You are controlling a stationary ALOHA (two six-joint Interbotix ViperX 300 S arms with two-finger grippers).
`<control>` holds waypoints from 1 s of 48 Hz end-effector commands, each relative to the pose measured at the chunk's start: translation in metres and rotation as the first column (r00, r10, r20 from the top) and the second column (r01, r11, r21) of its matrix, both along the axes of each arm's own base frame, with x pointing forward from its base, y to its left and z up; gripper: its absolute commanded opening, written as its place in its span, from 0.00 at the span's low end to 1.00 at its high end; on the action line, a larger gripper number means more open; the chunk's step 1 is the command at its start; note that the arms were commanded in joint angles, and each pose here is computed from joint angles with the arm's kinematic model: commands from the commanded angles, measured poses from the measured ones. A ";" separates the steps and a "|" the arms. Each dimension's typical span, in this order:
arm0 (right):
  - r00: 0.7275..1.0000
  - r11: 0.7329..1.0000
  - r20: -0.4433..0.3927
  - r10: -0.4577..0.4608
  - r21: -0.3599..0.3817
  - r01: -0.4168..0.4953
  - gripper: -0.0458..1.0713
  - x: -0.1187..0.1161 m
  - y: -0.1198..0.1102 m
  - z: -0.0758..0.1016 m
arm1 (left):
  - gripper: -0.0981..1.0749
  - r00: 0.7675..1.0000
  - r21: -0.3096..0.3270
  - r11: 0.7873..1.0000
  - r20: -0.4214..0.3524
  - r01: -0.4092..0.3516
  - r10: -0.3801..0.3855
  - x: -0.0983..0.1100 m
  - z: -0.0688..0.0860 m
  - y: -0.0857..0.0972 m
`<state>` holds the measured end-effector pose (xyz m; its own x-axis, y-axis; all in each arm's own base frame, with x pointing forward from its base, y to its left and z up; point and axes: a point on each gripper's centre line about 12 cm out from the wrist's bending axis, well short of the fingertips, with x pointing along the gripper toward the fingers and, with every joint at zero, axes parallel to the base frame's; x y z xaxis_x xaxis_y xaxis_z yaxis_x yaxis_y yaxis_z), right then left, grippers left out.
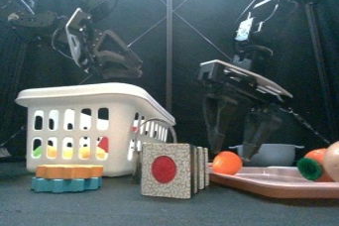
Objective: Grab carrot bottom
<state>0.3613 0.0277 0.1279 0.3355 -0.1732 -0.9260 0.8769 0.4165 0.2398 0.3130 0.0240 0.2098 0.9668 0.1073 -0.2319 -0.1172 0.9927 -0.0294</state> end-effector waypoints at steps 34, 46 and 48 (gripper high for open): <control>0.975 0.969 0.038 0.218 -0.127 -0.211 0.87 0.014 0.011 0.033 | 0.75 1.000 0.003 1.000 0.012 -0.004 0.004 0.002 0.004 0.002; 0.898 0.873 -0.042 0.439 -0.214 -0.437 0.87 0.009 0.010 0.023 | 0.75 1.000 0.003 1.000 0.014 -0.007 0.007 0.002 0.004 0.003; 0.883 0.858 -0.044 0.468 -0.218 -0.465 0.87 0.008 0.011 0.021 | 0.75 1.000 0.003 1.000 0.011 -0.007 0.007 0.002 0.003 0.003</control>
